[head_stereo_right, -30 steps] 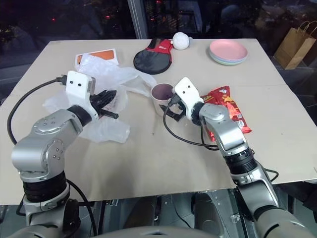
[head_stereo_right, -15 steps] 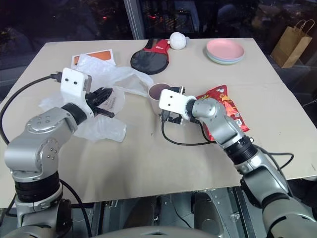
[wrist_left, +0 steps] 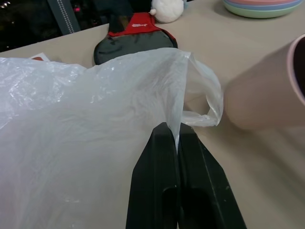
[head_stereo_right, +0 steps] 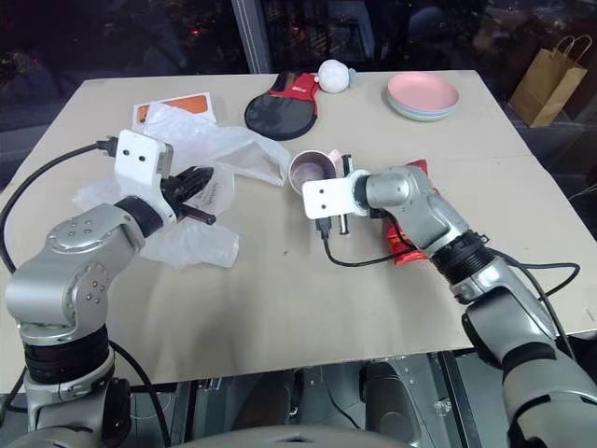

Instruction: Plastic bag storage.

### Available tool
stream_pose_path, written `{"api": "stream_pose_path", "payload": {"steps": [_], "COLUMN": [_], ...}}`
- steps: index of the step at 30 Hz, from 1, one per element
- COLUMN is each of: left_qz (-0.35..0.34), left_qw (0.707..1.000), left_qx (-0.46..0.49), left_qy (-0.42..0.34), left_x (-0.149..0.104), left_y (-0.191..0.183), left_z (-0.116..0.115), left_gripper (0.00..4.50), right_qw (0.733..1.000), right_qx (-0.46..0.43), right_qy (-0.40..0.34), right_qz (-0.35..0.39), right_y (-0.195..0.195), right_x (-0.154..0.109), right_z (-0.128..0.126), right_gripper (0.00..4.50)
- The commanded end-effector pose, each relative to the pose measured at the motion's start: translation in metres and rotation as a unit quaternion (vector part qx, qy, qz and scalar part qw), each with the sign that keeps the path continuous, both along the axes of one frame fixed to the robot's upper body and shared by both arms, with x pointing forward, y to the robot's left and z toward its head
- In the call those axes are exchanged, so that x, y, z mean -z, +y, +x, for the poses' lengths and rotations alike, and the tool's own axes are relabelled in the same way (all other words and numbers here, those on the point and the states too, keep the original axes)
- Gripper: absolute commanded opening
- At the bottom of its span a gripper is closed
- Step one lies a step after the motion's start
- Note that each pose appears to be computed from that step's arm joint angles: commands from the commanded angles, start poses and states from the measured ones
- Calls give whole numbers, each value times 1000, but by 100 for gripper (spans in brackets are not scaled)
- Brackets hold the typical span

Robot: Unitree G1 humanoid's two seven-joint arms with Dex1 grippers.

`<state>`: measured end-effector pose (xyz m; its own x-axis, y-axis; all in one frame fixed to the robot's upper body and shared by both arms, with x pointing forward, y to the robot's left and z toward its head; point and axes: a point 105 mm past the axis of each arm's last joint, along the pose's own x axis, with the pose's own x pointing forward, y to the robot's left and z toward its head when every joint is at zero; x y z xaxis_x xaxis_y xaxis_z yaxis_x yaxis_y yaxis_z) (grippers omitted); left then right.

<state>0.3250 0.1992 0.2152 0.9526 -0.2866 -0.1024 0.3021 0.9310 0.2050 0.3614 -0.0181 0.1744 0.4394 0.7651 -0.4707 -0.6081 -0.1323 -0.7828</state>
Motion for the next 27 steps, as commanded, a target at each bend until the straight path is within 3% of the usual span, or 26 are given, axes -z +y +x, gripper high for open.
{"api": "stream_pose_path", "payload": {"steps": [1,6,11,18,21,27], "left_qz": [-9,-56,-110,-199,-214,-240], "left_qw": [999,996,984,964,956,937], "left_qx": [20,67,137,173,198,251], "left_qy": [-26,-27,-3,31,36,35], "left_x": [-16,-27,-33,-44,-50,-66], "left_y": [-6,-22,-43,-55,-62,-78], "left_z": [0,2,-3,0,-2,-9], "left_gripper": [0,0,0,0,0,0], "right_qw": [998,984,951,917,909,902], "right_qx": [-5,16,26,21,24,35], "right_qy": [8,61,112,156,170,188], "right_qz": [69,167,285,366,379,387], "right_y": [1,-1,4,10,16,61], "right_x": [-25,-42,-60,-74,-75,-59], "right_z": [-13,-29,-47,-64,-61,-16], "right_gripper": [3,3,3,3,3,3]}}
